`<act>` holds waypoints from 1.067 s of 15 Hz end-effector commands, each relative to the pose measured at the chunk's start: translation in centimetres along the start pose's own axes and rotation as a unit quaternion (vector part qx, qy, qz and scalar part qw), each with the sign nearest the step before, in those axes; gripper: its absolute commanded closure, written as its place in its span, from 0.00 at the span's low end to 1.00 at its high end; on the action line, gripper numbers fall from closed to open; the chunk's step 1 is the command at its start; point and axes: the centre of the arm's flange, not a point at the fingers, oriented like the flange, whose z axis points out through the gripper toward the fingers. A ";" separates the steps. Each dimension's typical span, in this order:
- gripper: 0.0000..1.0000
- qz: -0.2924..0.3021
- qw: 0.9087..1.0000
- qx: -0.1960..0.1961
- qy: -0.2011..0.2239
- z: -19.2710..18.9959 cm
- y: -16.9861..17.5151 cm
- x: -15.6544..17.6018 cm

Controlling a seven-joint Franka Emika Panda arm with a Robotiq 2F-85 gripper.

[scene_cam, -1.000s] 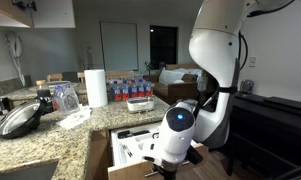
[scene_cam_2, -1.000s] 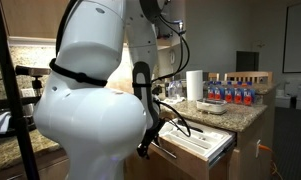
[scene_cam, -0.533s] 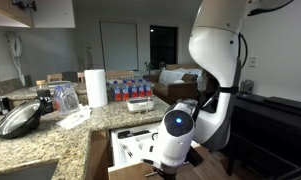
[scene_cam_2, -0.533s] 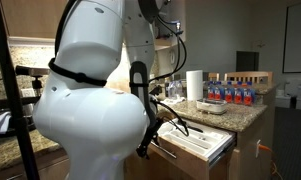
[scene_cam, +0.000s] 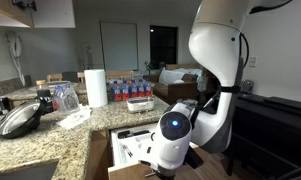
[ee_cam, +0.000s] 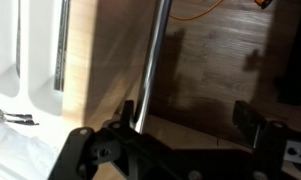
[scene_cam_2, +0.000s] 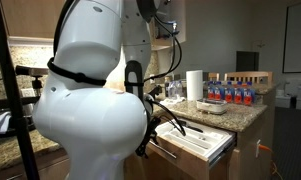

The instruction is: Open the drawer

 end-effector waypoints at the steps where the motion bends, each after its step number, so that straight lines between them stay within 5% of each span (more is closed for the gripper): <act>1: 0.00 -0.028 0.999 0.019 0.023 -4.4 -4.6 2.2; 7: 0.00 -0.069 0.996 0.032 0.046 -8.4 -10.3 4.9; 16: 0.00 -0.068 0.997 -0.018 0.013 -13.1 -9.0 4.5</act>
